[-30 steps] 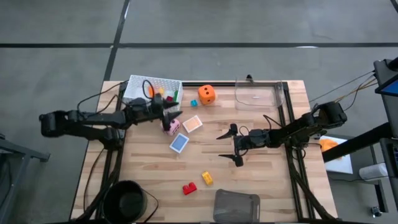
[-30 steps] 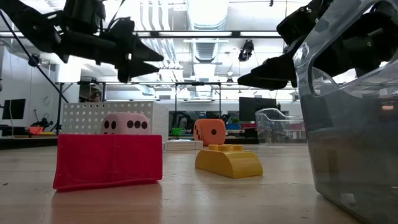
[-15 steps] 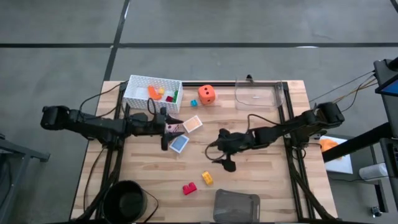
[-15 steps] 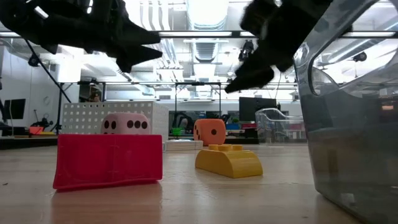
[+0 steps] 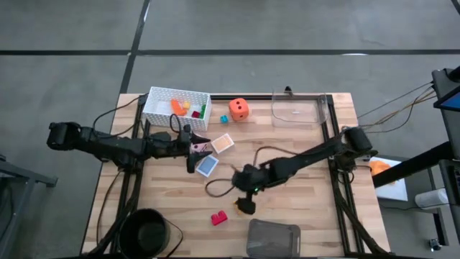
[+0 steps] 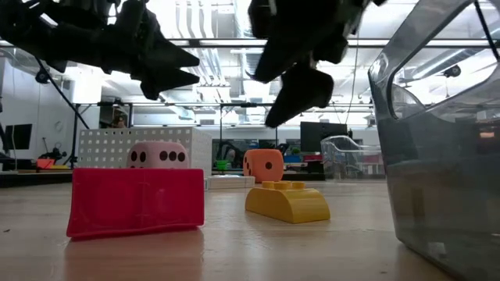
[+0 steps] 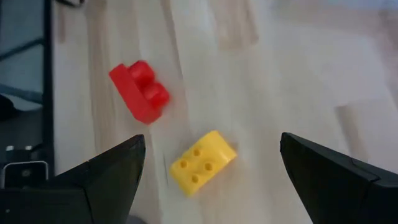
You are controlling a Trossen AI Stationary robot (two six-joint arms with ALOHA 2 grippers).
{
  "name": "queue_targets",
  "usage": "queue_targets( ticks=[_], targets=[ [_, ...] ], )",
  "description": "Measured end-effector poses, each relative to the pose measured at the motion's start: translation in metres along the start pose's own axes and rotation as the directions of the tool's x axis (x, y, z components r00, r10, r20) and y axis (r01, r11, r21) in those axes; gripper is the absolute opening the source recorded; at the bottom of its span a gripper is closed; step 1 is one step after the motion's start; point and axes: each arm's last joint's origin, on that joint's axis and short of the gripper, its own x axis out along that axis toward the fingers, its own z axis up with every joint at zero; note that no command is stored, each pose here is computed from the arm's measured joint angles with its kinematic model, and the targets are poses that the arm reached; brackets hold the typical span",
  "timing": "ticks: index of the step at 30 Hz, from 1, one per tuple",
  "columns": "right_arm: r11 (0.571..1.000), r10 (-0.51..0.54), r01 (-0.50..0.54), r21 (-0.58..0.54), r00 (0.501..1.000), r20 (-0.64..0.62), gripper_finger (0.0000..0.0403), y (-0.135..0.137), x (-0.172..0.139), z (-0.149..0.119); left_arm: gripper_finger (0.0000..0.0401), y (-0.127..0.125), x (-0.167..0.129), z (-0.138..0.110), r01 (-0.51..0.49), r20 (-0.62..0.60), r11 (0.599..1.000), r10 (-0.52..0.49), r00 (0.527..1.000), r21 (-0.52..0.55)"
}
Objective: Pick & Place Toys
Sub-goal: Put the small yellow game piece into the white bin
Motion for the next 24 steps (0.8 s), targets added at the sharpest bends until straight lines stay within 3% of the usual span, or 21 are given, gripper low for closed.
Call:
queue_targets(
  ticks=[7,13,24],
  targets=[
    [0.992,-0.120,0.126,0.018,0.972,-0.202,0.0368,0.025,0.034,0.013,0.0260,0.000,0.000,-0.001,-0.004,-0.007,1.000,0.004,1.000,0.003],
    [0.977,-0.201,0.215,0.011,0.930,-0.308,0.0368,0.028,0.057,0.015,0.0260,0.000,-0.001,-0.003,-0.004,-0.013,1.000,0.004,1.000,-0.006],
    [0.961,-0.257,0.276,-0.005,0.888,-0.380,0.0368,0.018,0.069,0.005,0.0260,0.001,-0.002,-0.005,-0.003,-0.006,1.000,0.003,1.000,0.007]
  ],
)
